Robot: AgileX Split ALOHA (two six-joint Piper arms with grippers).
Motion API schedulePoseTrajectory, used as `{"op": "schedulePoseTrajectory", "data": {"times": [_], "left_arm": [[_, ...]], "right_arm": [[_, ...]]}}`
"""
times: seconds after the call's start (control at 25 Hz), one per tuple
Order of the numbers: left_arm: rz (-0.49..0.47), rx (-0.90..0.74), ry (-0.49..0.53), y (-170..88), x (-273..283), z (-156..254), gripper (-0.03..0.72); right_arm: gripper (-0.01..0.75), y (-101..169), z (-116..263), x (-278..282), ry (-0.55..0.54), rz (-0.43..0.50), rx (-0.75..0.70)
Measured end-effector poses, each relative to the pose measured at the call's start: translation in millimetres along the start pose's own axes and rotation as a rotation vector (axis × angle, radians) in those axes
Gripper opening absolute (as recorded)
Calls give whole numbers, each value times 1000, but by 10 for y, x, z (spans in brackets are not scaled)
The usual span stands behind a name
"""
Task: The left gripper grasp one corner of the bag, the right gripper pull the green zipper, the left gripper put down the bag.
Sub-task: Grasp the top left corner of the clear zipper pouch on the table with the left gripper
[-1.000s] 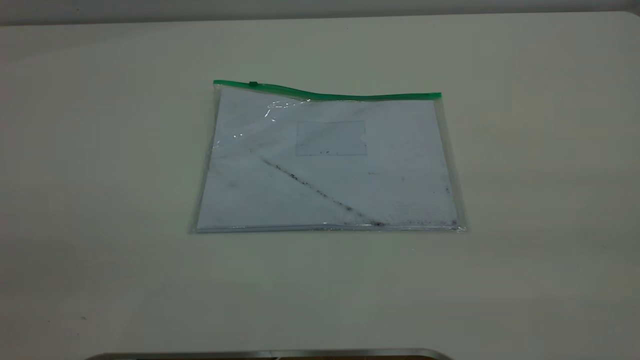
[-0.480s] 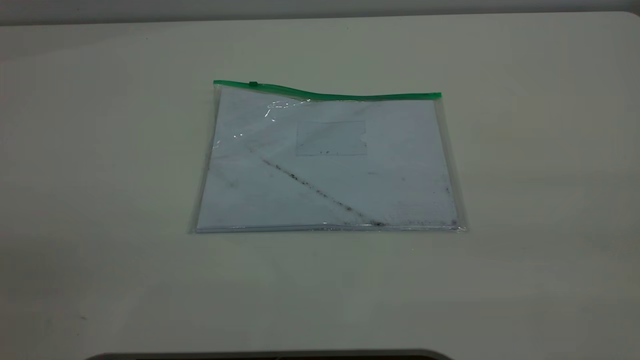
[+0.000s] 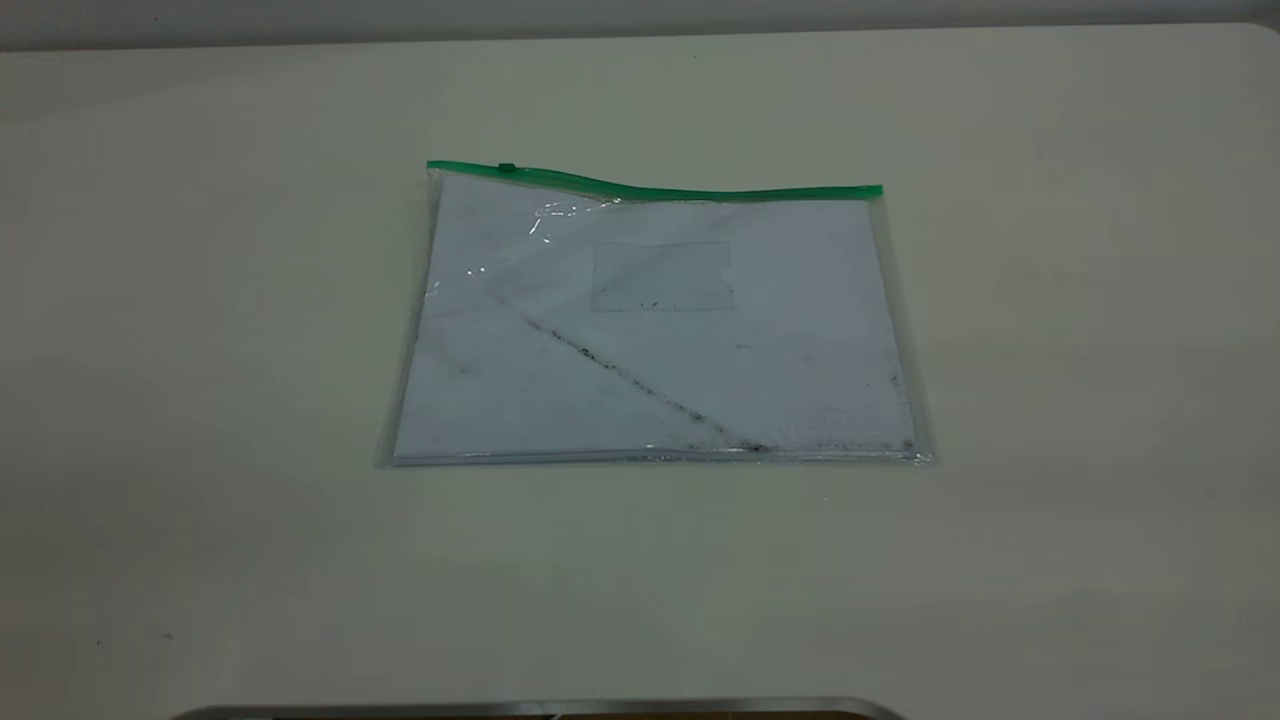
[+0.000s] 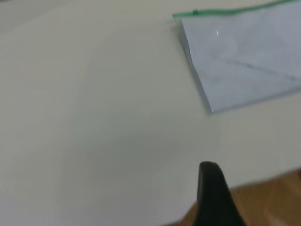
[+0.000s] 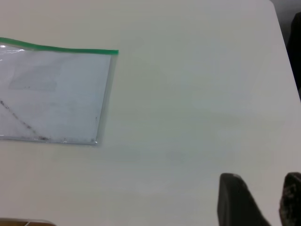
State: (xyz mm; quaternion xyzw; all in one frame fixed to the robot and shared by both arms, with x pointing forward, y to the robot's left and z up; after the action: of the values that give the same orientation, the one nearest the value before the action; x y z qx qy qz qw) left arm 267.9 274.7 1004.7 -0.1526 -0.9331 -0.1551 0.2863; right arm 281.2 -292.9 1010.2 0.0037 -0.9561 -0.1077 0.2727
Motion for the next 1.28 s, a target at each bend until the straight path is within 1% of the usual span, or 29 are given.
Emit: {"op": "schedulePoseTrajectory", "data": {"times": [0.12, 0.24, 0.4, 0.56, 0.6, 0.68, 0.72, 0.8, 0.88, 1.04, 1.16, 1.28], "left_arm": [[-50, 54, -66, 78, 5, -97, 509], [-106, 66, -93, 199, -25, -201, 509], [-100, 83, -26, 339, -261, -380, 509], [-81, 114, 45, 499, -668, -578, 509], [-72, 125, 70, 530, -787, -604, 509], [-56, 151, 103, 583, -1006, -657, 509], [-44, 162, 139, 601, -1117, -656, 509], [-28, 178, 187, 646, -1302, -687, 509], [-6, 196, 246, 681, -1485, -713, 509], [25, 205, 319, 762, -1790, -811, 523], [53, 203, 331, 802, -1972, -919, 554], [94, 193, 330, 809, -2134, -1011, 586]], "right_arm": [[202, -5, -1, 0, -1, 3, -11], [176, -10, -2, 0, -2, 7, -10], [184, 7, -7, 0, -5, -5, -13], [231, 43, -21, -24, 12, -23, -19], [246, 68, -53, -25, -2, -38, -25], [270, 160, -176, -27, -69, -98, -53], [282, 213, -262, -30, -112, -133, -62], [306, 294, -405, -73, -157, -176, -45], [329, 358, -482, -173, -141, -201, -5], [374, 478, -604, -501, -52, -242, 81], [389, 560, -677, -832, 19, -277, 116], [391, 647, -709, -1194, 94, -327, 118]]}}
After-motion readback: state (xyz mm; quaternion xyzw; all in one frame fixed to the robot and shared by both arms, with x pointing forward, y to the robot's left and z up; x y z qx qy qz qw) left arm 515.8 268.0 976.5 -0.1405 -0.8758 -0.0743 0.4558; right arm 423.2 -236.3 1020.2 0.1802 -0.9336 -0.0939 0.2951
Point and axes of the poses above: a point on each arm's last joint axis where the gripper is mounted, x pointing back along that axis away from the gripper, y along the wrist's bending axis when the last joint is at zero, z = x × y, the point moved 6 cm from there along -x, pointing out along that axis toward the gripper, and after that the axes turned 13 degrees about -x, right-handed, at the moved point
